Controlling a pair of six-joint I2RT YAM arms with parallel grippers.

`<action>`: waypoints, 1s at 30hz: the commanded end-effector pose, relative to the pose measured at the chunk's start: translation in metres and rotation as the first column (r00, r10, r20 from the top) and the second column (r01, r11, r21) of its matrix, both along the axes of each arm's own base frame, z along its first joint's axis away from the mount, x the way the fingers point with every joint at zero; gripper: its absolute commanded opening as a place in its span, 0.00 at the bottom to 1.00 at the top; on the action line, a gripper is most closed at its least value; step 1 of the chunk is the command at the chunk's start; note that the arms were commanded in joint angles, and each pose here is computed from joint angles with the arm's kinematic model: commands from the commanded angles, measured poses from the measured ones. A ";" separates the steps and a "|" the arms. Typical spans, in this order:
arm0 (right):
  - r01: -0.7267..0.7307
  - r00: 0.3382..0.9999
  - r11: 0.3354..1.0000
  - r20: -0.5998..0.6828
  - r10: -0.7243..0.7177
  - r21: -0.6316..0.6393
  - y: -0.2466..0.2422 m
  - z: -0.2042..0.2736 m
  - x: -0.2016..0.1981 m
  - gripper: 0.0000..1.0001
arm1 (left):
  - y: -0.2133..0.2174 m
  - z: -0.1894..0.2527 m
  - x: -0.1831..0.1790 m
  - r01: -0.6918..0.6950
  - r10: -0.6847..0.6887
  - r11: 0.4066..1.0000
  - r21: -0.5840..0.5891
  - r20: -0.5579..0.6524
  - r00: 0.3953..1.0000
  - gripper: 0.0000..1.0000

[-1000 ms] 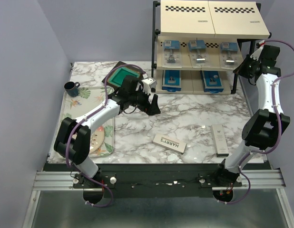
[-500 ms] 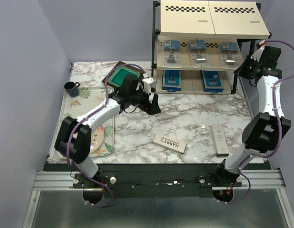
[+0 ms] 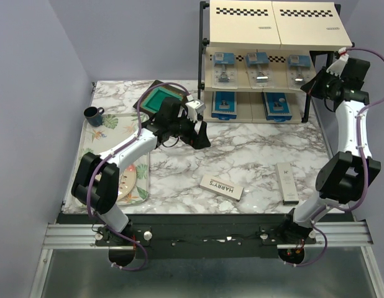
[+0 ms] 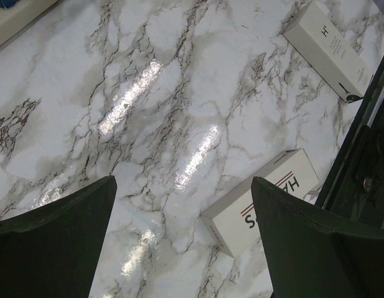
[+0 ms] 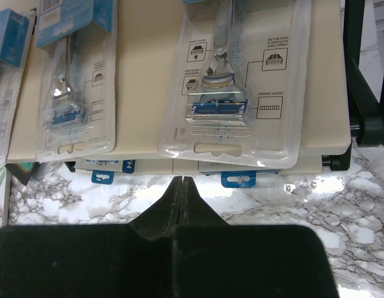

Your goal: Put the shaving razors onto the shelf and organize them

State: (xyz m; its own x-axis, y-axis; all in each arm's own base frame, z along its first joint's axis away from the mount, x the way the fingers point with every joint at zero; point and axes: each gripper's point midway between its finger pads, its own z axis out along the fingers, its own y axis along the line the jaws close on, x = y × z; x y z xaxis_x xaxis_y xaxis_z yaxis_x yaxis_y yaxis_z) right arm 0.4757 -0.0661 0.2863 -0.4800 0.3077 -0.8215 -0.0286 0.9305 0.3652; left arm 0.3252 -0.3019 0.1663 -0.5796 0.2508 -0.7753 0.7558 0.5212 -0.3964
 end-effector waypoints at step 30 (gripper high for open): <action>0.032 0.999 0.999 -0.007 -0.032 -0.025 0.004 0.002 -0.020 0.01 | 0.017 -0.005 -0.001 0.008 -0.018 0.995 0.097 0.100 0.995 0.98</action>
